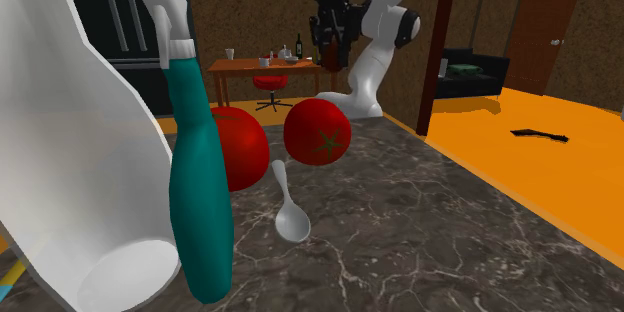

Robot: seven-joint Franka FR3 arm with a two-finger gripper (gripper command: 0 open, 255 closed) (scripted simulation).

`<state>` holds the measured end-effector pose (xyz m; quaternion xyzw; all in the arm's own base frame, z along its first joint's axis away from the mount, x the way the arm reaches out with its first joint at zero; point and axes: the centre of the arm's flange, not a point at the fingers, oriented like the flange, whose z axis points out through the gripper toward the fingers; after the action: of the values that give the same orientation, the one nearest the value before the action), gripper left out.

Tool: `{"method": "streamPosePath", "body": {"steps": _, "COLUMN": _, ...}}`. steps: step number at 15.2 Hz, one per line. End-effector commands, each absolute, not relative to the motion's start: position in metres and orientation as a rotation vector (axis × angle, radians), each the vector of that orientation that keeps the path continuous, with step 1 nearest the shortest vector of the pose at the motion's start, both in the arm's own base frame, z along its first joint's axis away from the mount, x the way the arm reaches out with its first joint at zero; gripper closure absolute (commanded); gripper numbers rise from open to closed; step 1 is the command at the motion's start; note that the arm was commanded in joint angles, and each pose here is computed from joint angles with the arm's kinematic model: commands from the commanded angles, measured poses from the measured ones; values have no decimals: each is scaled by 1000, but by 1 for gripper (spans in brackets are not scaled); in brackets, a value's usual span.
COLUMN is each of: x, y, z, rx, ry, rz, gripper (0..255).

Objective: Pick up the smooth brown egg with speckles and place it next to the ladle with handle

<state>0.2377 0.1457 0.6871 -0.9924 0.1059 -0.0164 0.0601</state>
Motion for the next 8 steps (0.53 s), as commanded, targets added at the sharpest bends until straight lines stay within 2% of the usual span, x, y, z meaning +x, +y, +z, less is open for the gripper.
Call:
{"method": "streamPosePath", "body": {"steps": 1, "x": 264, "y": 143, "z": 688, "rx": -3004, "ry": 320, "rz": -50, "gripper": 255}}
{"method": "streamPosePath", "body": {"steps": 8, "x": 356, "y": 136, "z": 689, "rx": -3004, "ry": 320, "rz": -50, "gripper": 255}}
